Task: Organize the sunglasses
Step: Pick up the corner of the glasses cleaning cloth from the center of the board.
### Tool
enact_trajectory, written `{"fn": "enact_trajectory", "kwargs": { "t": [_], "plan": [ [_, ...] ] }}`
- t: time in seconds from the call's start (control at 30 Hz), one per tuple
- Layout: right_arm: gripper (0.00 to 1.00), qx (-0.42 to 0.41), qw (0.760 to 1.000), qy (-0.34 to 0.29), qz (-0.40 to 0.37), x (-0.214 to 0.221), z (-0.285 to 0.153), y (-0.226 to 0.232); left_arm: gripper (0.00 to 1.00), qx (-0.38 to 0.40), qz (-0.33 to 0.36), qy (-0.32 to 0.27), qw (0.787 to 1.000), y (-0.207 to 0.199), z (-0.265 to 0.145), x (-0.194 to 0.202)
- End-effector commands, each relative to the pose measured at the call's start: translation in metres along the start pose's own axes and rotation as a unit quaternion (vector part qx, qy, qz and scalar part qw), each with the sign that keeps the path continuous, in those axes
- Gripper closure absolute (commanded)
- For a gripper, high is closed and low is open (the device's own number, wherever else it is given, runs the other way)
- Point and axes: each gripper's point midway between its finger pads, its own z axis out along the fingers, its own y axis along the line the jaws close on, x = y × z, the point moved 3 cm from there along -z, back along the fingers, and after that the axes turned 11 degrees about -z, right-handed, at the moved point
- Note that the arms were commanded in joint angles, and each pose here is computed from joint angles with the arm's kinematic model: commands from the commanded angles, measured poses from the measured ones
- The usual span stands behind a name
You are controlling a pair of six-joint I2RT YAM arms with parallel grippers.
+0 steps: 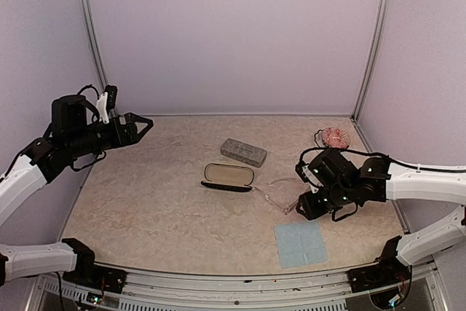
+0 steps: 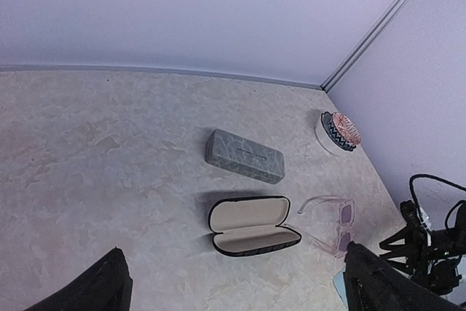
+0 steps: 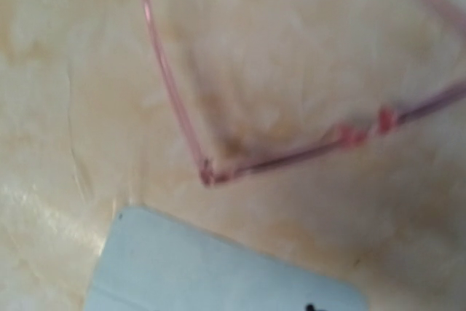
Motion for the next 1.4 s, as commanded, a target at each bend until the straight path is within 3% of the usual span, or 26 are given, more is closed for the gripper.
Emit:
{"fn": "enact_trajectory", "kwargs": {
  "t": [0.0, 0.3, 0.77, 1.37],
  "plan": [
    [0.6, -0.034, 0.999, 0.034, 0.012, 0.011, 0.01, 0.006, 0.01, -0.003, 0.012, -0.007, 1.0, 0.005, 0.002, 0.0],
    [0.64, -0.087, 0.989, 0.086, -0.078, 0.013, 0.039, 0.01, 0.01, -0.001, 0.012, -0.002, 1.0, 0.007, 0.0, 0.005],
    [0.63, -0.092, 0.982, 0.139, -0.082, 0.022, 0.067, 0.005, 0.01, 0.004, 0.014, 0.006, 1.0, 0.007, 0.001, 0.009],
    [0.68, -0.067, 0.984, 0.14, -0.083, 0.022, 0.075, 0.0, 0.01, 0.0, 0.014, 0.007, 1.0, 0.008, 0.0, 0.01]
  ]
}}
